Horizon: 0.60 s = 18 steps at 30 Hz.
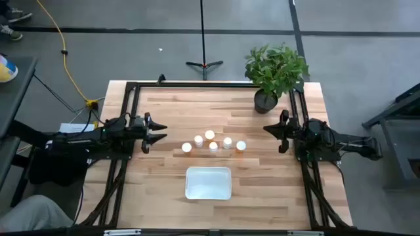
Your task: Pick and place pill bottles into a basket
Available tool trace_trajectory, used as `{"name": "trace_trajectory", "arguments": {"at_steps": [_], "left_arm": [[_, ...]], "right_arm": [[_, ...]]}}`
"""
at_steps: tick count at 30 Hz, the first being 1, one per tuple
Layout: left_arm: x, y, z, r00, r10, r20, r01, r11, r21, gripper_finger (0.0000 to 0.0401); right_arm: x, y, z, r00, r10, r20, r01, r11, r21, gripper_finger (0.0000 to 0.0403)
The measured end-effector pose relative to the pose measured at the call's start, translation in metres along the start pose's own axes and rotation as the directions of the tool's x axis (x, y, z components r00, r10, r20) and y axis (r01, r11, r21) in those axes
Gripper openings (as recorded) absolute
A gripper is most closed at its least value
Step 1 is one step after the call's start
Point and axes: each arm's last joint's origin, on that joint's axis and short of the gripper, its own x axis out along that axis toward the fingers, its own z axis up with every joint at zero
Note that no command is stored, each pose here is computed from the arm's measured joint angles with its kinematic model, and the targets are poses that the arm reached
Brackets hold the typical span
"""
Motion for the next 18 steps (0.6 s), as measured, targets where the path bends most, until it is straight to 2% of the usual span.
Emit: {"name": "trace_trajectory", "arguments": {"at_steps": [8, 11, 15, 18], "left_arm": [[0.0000, 0.0000, 0.0000, 1.000, 0.000, 0.000, 0.000, 1.000, -0.002, 0.0216], [0.0000, 0.0004, 0.0002, 1.000, 0.014, 0.005, -0.014, 0.999, -0.038, 0.0216], [0.0000, 0.0006, 0.0006, 1.000, 0.022, 0.010, -0.020, 0.987, -0.161, 0.0216], [-0.0001, 0.0004, 0.0007, 1.000, 0.017, 0.010, -0.013, 0.952, -0.307, 0.0216]], "right_arm": [[0.0000, 0.0000, -0.0001, 1.000, 0.000, 0.000, 0.000, 1.000, 0.000, 0.0000], [0.0000, 0.0000, 0.0001, 1.000, 0.000, 0.001, 0.000, 1.000, 0.000, 0.0000], [0.0000, 0.0000, 0.0000, 1.000, 0.000, 0.000, 0.000, 1.000, 0.000, 0.0000], [0.0000, 0.0000, -0.0001, 1.000, 0.000, 0.000, 0.000, 1.000, 0.000, 0.0000]]}}
